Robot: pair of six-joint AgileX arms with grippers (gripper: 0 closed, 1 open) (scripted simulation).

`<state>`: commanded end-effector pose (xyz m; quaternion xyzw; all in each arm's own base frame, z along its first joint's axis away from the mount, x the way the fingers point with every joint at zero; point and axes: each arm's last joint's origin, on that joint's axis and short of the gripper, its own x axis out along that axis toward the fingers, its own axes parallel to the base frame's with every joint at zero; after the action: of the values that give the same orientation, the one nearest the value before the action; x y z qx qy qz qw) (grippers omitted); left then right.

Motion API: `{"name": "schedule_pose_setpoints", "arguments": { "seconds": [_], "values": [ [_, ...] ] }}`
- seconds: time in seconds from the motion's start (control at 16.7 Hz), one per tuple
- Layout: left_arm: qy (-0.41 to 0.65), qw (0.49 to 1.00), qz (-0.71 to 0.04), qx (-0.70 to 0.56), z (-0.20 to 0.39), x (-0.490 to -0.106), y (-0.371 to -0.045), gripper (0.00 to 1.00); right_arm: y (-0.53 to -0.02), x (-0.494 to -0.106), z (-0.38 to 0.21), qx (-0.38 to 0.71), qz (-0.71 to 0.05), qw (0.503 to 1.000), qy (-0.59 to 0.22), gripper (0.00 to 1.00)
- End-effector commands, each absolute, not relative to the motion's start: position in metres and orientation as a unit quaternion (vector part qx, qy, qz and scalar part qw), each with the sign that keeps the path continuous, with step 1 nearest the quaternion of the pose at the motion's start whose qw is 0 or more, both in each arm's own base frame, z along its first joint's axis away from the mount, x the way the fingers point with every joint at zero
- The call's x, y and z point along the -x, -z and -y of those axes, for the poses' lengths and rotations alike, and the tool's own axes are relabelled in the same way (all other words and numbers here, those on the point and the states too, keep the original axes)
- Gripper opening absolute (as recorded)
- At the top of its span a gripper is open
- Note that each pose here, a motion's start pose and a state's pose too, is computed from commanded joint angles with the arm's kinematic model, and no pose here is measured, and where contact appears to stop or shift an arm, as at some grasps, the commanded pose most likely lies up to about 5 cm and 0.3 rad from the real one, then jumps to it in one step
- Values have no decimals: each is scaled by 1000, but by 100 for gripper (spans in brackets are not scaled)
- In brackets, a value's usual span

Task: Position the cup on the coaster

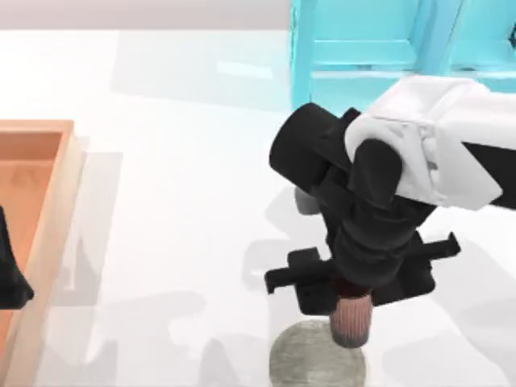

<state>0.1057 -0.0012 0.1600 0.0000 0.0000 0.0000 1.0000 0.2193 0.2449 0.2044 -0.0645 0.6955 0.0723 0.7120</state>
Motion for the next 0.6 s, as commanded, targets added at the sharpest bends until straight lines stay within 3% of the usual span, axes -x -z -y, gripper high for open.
{"name": "schedule_pose_setpoints", "arguments": {
  "seconds": [0.6],
  "values": [
    [0,1000,0,0,1,-106,-160,100,-219,-189,-265,-22,-689,724,-15,0]
  ]
}}
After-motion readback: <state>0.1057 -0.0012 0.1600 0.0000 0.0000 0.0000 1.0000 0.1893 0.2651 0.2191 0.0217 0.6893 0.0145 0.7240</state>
